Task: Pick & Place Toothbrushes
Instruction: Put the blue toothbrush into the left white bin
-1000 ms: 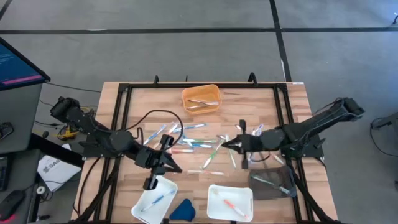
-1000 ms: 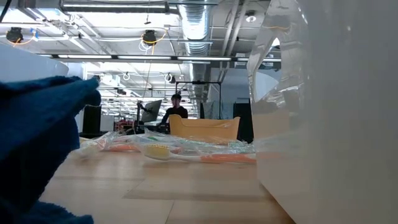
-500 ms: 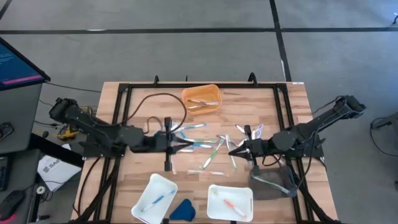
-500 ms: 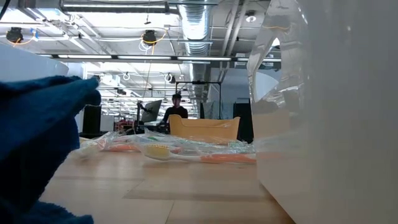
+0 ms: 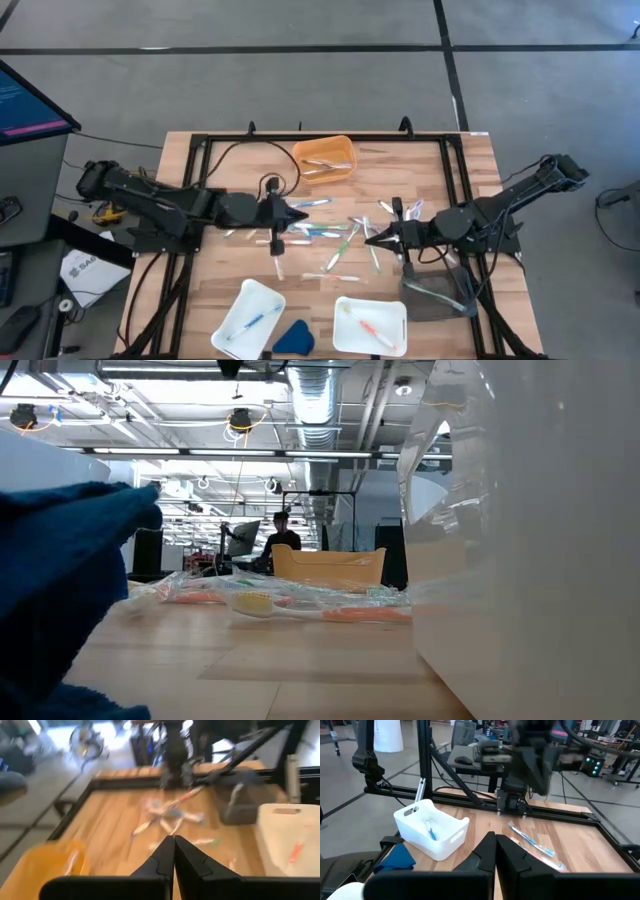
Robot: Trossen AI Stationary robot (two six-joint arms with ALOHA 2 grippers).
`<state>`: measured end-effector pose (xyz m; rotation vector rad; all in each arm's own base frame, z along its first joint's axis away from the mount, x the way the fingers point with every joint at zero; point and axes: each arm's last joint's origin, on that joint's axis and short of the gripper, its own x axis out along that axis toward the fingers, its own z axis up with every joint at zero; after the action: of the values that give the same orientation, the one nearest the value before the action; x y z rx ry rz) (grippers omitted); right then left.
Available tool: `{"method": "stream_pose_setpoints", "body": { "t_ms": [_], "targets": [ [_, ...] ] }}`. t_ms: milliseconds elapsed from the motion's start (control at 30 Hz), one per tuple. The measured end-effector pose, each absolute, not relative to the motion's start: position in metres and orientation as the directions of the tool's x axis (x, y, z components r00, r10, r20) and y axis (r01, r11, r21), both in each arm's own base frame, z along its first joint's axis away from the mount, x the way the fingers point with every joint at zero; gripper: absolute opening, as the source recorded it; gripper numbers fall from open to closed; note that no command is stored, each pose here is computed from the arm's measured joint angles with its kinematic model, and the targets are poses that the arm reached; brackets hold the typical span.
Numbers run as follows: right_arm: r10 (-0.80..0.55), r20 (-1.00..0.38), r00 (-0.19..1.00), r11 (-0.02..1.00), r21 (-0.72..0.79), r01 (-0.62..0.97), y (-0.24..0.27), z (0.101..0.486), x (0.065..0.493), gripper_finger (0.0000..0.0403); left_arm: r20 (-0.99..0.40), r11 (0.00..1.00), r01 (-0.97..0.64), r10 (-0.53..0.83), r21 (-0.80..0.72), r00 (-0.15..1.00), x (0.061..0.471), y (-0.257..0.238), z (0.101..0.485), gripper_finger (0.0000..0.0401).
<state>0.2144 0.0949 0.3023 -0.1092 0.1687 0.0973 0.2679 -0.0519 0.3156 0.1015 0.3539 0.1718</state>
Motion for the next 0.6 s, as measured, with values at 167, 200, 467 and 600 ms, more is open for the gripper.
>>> {"method": "stream_pose_setpoints", "body": {
  "t_ms": [167,200,467,600],
  "targets": [
    [0.087,-0.173,0.981,0.989,-0.1,-0.106,0.095,0.302,0.214,0.0001,-0.445,0.965,-0.262,0.242,0.016,0.862,0.267,-0.027,0.305,0.0005],
    [0.087,-0.173,0.981,0.989,-0.1,-0.106,0.095,0.302,0.214,0.0001,-0.464,0.958,-0.288,0.256,0.001,0.848,0.266,-0.023,0.303,0.0005],
    [0.087,-0.174,0.981,0.989,-0.105,-0.107,0.095,0.302,0.214,0.0001,-0.543,0.904,-0.424,0.33,-0.054,0.772,0.262,0.001,0.288,0.0005],
    [0.087,-0.174,0.981,0.982,-0.149,-0.114,0.095,0.302,0.214,0.0001,-0.568,0.874,-0.477,0.349,-0.088,0.745,0.26,0.008,0.278,0.0005]
  ]
}}
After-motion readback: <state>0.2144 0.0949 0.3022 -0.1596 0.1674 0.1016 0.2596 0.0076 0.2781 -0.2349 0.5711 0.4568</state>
